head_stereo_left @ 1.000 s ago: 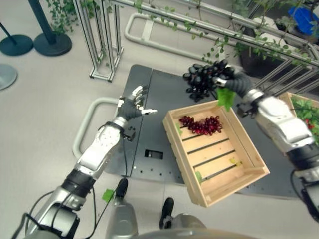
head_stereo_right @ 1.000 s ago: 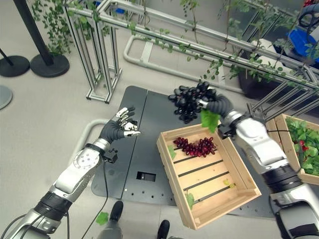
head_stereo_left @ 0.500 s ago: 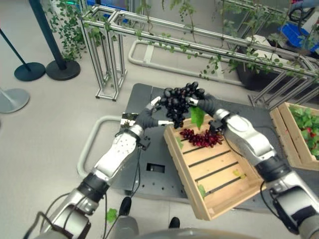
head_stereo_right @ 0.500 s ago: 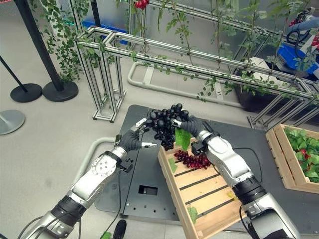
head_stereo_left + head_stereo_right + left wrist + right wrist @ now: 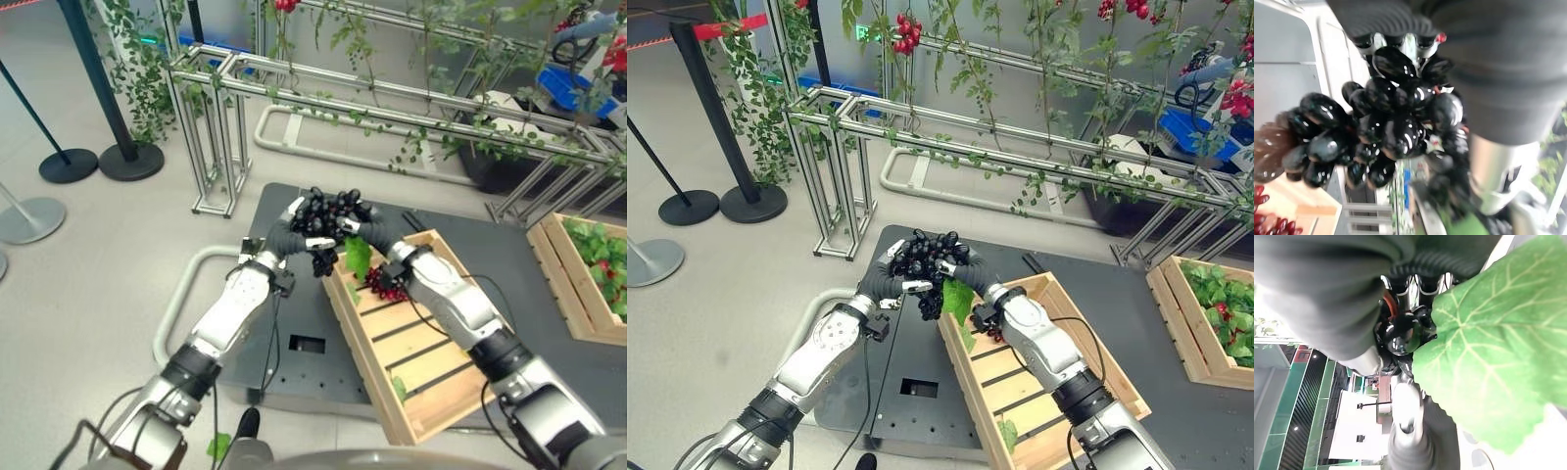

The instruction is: Pick up the fruits from the basket on one side to the basket on the other side

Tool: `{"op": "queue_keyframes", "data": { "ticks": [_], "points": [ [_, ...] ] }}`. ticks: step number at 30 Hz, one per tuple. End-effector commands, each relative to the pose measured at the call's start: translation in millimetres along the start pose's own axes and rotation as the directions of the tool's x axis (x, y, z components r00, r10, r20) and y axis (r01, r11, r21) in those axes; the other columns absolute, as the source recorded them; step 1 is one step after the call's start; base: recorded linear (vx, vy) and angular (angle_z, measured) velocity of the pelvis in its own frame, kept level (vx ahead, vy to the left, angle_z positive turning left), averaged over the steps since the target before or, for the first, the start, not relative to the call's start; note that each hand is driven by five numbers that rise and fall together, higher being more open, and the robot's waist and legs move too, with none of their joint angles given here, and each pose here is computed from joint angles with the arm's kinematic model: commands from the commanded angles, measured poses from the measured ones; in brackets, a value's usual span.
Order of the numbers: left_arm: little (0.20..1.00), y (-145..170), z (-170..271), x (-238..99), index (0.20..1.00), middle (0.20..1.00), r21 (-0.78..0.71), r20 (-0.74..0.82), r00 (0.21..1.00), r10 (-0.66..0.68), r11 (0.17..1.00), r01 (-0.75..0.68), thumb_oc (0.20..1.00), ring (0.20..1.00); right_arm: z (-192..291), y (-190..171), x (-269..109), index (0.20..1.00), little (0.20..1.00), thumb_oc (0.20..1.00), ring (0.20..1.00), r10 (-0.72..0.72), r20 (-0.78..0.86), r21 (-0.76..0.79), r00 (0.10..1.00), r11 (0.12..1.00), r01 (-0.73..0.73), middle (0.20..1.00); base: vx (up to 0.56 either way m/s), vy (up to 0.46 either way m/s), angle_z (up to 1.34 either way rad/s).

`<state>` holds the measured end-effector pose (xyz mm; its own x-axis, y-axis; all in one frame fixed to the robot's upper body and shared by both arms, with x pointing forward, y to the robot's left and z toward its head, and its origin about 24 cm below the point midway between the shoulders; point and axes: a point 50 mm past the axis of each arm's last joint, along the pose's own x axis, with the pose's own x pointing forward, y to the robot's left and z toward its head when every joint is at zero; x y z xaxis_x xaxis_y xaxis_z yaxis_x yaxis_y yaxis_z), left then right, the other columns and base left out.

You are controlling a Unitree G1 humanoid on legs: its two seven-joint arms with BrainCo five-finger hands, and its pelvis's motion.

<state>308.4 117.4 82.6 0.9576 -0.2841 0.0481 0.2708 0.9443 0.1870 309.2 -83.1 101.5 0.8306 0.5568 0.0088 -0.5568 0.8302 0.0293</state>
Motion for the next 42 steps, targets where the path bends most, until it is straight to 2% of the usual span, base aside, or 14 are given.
{"op": "queue_keyframes", "data": {
  "ticks": [1, 9, 24, 29, 36, 42],
  "points": [
    [1.000, -17, 2, 9, 1.000, 1.000, -0.051, 0.025, 0.999, -0.019, 0.998, 0.020, 1.000, 1.000, 42, 42, 16, 0.200, 0.200, 0.200, 0.200, 0.159, 0.218, 0.032, 0.963, 0.985, -0.170, 0.200, 0.00, 0.000, 0.00],
    [1.000, -22, 0, 14, 1.000, 1.000, -0.063, 0.009, 1.000, 0.014, 0.998, -0.014, 1.000, 1.000, 48, 65, 18, 0.200, 0.200, 0.200, 0.200, 0.211, 0.262, 0.106, 0.942, 0.964, -0.245, 0.200, 0.00, 0.000, 0.00],
    [1.000, -17, -20, 13, 1.000, 1.000, 0.120, -0.065, 0.998, -0.007, 0.993, 0.014, 1.000, 1.000, 86, 68, 23, 0.200, 0.200, 0.200, 0.200, 0.293, 0.340, -0.020, 0.893, 0.952, -0.305, 0.200, 0.01, 0.001, 0.00],
    [1.000, -22, -4, 24, 1.000, 1.000, 0.065, 0.002, 1.000, 0.025, 0.998, -0.026, 1.000, 1.000, 85, 83, 25, 0.200, 0.200, 0.200, 0.200, 0.292, 0.376, 0.102, 0.879, 0.930, -0.352, 0.200, 0.01, -0.008, -0.04],
    [1.000, -26, 0, 29, 1.000, 1.000, 0.063, 0.017, 0.999, 0.038, 0.997, -0.039, 1.000, 1.000, 88, 92, 25, 0.200, 0.200, 0.200, 0.200, 0.309, 0.395, 0.125, 0.865, 0.915, -0.383, 0.200, 0.00, -0.001, -0.03],
    [1.000, -30, 6, 31, 1.000, 1.000, -0.076, 0.037, 0.996, 0.083, 0.994, -0.080, 1.000, 1.000, 86, 105, 26, 0.200, 0.200, 0.200, 0.200, 0.306, 0.416, 0.208, 0.856, 0.885, -0.417, 0.200, 0.00, 0.000, 0.00]
  ]
}}
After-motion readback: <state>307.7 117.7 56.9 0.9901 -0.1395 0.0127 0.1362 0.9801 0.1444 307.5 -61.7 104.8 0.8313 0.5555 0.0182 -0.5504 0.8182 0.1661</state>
